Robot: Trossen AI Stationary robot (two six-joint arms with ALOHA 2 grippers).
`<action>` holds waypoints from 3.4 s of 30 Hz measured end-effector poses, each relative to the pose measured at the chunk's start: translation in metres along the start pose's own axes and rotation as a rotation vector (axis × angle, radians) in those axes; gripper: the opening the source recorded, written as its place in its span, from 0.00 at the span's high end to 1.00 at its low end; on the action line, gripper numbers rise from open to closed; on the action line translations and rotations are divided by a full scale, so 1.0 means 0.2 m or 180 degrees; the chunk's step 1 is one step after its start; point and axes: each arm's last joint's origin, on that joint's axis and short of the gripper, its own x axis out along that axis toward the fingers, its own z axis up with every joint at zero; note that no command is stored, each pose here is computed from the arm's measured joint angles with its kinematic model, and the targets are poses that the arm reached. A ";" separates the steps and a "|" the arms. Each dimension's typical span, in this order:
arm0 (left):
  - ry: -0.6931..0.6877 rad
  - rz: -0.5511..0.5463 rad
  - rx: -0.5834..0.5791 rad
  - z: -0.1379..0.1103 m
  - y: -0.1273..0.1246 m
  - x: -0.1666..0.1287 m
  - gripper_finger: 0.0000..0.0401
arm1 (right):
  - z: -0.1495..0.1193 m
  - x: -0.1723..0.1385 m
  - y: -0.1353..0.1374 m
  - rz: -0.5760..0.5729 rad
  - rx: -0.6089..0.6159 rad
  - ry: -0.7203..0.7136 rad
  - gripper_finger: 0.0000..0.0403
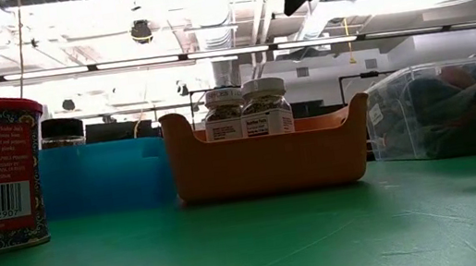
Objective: Sort spices by type
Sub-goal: Put the right black seasoning bottle into the blue bin, then put the black seasoning bottle into the blue bin
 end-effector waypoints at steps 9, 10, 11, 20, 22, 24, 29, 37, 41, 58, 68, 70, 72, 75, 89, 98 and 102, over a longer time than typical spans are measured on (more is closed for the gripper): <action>-0.0826 0.0210 -0.0091 0.13 0.22 -0.20 0.50 | 0.00 0.00 0.00 -0.0002 -0.0008 0.0001 0.21; -0.0883 0.0214 -0.0072 0.16 0.24 -0.22 0.50 | 0.00 0.00 0.00 -0.0002 -0.0011 0.0001 0.21; -0.0935 0.0215 -0.0040 0.20 0.25 -0.23 0.50 | 0.00 0.00 0.00 -0.0002 -0.0011 0.0001 0.21; -0.0514 0.0544 0.0345 0.48 0.46 -0.16 0.50 | 0.00 0.00 0.00 -0.0009 -0.0052 0.0013 0.21; -0.0432 0.0589 0.0411 0.53 0.51 -0.13 0.50 | -0.01 0.00 -0.01 -0.0011 -0.0085 0.0022 0.21; -0.0381 0.0586 0.0473 0.57 0.54 -0.10 0.50 | -0.02 -0.01 -0.01 -0.0016 -0.0107 0.0033 0.21; -0.0327 0.0448 0.0525 0.66 0.62 -0.05 0.50 | -0.05 -0.01 -0.04 -0.0078 -0.0165 0.0114 0.21; 0.0018 0.0234 0.0502 0.75 0.75 0.10 0.50 | -0.09 -0.01 -0.07 -0.0186 -0.0229 0.0210 0.21; 0.0094 0.0161 0.0491 0.78 0.80 0.16 0.50 | -0.14 0.03 -0.07 -0.0317 -0.0405 0.0256 0.21; 0.0230 -0.0074 0.0528 0.83 0.74 0.28 0.37 | -0.17 0.05 -0.11 -0.0370 -0.0300 0.0279 0.21; 0.0307 0.0124 0.0536 0.84 0.71 0.18 0.20 | -0.17 0.04 -0.11 -0.0352 -0.0281 0.0261 0.21; 0.0265 0.0224 0.0561 0.84 0.70 0.10 0.21 | -0.17 0.04 -0.11 -0.0352 -0.0280 0.0261 0.21; 0.0228 0.0278 0.0531 0.83 0.70 0.02 0.21 | -0.17 0.04 -0.11 -0.0350 -0.0278 0.0259 0.21; 0.0201 0.0292 0.0390 0.76 0.68 -0.09 0.21 | -0.17 0.04 -0.11 -0.0339 -0.0277 0.0249 0.21; -0.0129 -0.0203 -0.0979 0.12 0.29 -0.37 0.21 | -0.17 0.02 -0.10 -0.0293 -0.0215 0.0205 0.21; 0.0174 0.0091 -0.0861 -0.15 0.00 -0.25 0.21 | -0.16 0.02 -0.09 -0.0280 -0.0176 0.0190 0.21; 0.0105 0.0302 -0.0635 -0.22 -0.06 -0.23 0.21 | -0.16 0.02 -0.09 -0.0272 -0.0156 0.0183 0.21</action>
